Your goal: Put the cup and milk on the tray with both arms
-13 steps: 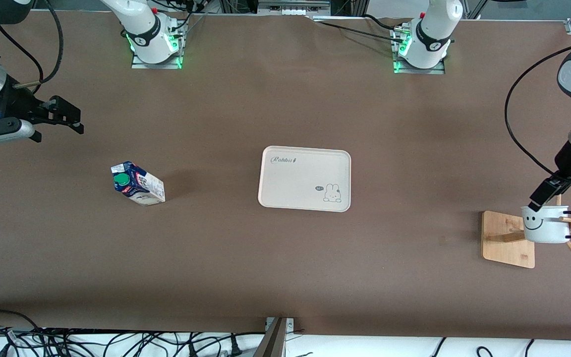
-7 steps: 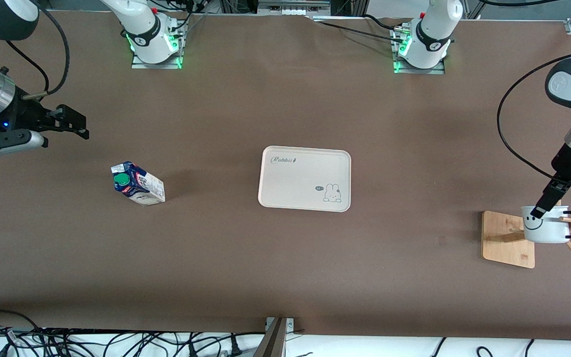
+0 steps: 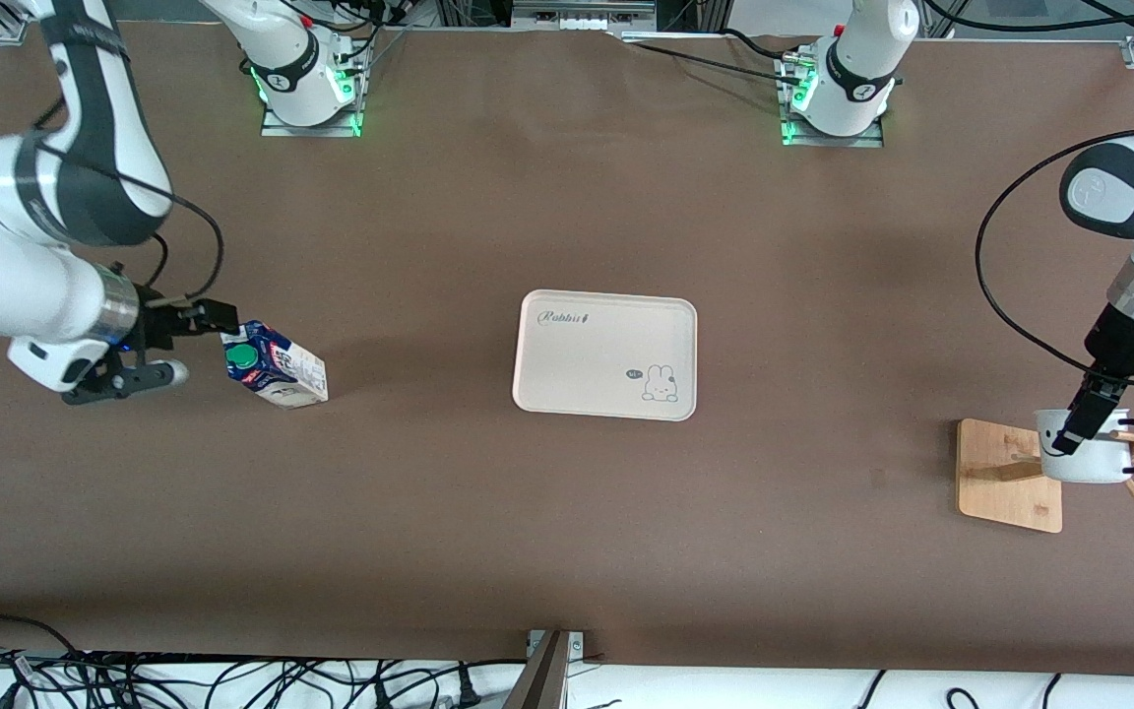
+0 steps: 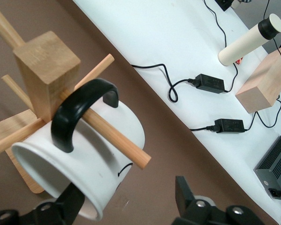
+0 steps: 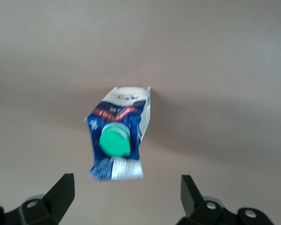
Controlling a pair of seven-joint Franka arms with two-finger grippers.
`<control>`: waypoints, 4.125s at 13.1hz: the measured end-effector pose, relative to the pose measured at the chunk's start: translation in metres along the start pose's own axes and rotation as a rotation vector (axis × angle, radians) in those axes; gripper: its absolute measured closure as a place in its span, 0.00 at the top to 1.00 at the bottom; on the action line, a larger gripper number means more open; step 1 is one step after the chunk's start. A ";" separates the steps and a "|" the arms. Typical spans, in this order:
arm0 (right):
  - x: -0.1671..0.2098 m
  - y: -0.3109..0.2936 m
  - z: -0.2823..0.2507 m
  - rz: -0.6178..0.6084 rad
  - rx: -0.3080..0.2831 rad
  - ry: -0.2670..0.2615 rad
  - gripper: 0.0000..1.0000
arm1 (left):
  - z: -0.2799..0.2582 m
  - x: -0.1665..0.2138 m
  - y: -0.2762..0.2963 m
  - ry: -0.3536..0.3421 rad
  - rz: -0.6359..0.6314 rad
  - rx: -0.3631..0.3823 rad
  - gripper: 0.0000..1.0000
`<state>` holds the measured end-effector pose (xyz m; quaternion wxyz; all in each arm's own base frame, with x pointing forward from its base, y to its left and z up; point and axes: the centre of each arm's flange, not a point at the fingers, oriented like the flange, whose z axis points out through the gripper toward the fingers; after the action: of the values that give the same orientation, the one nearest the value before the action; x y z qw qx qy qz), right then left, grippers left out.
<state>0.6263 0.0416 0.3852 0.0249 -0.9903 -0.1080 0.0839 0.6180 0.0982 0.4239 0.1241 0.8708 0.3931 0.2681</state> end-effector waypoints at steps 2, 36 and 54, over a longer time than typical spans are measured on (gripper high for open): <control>0.003 0.001 0.035 0.001 0.004 -0.014 1.00 | 0.002 0.000 0.000 0.003 0.001 -0.001 0.53; 0.015 -0.021 0.051 -0.036 0.002 -0.034 0.41 | -0.044 -0.262 0.249 -0.757 0.719 0.184 0.07; 0.023 -0.204 -0.004 0.039 0.044 -0.035 0.40 | 0.100 -0.464 0.237 -0.897 0.535 0.473 0.07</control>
<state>0.6060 0.2458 0.3998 0.0430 -0.9898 -0.0874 0.1041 0.5667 -0.4070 0.2711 0.0084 0.9726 0.1172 -0.2006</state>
